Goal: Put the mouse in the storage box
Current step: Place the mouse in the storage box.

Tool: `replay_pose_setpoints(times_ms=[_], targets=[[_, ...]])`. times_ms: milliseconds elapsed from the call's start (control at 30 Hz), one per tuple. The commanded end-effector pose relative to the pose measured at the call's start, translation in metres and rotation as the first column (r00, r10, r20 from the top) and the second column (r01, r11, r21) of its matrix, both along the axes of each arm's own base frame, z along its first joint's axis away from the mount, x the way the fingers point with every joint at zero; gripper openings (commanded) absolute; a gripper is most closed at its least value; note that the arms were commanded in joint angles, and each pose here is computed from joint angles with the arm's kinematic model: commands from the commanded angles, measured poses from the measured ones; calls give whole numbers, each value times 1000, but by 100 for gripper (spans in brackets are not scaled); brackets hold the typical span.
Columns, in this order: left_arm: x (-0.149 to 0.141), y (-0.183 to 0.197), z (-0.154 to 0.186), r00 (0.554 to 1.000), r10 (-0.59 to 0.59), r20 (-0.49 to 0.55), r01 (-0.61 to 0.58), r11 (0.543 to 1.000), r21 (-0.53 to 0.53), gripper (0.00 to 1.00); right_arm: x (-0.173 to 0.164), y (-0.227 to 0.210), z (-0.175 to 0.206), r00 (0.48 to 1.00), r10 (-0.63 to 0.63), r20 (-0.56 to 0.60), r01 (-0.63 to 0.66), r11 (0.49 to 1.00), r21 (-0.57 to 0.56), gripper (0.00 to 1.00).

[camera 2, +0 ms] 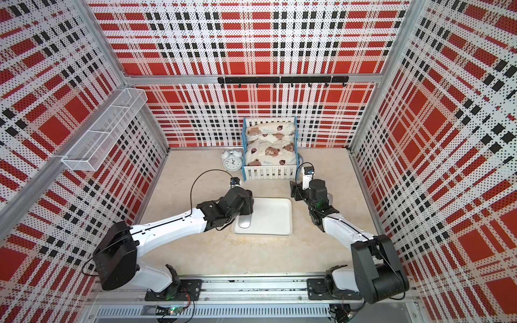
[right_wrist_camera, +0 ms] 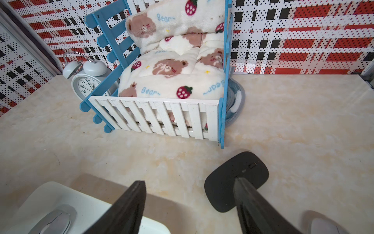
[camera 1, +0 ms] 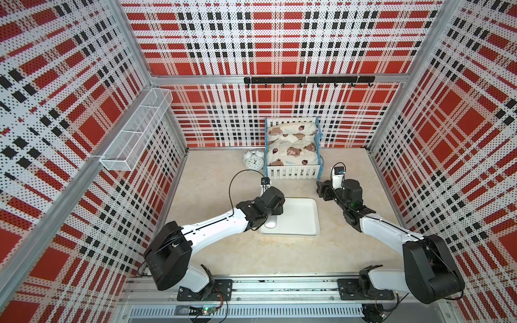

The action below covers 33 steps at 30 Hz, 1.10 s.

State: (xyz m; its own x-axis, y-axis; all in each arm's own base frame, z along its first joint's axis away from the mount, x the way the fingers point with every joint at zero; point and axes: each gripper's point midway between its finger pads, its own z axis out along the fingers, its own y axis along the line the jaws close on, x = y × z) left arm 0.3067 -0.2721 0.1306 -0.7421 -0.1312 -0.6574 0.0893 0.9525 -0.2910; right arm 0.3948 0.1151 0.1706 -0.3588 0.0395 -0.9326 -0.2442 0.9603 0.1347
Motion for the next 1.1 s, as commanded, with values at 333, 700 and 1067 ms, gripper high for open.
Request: replay_pose_setpoints(times_ms=[333,700,1067], targets=[[-19,-50,-51,985,-116,-131,107,991,-78,50,-1,-1,4,1000,-14,16,14,1000,-10,76],[-32,-39,-84,979,-78,-188,76,997,-22,51,-4,-1,2,1000,-9,14,10,1000,-22,76],[-34,-19,-93,981,-11,-194,23,998,62,54,-4,-2,-1,1000,-10,8,10,1000,-27,76]])
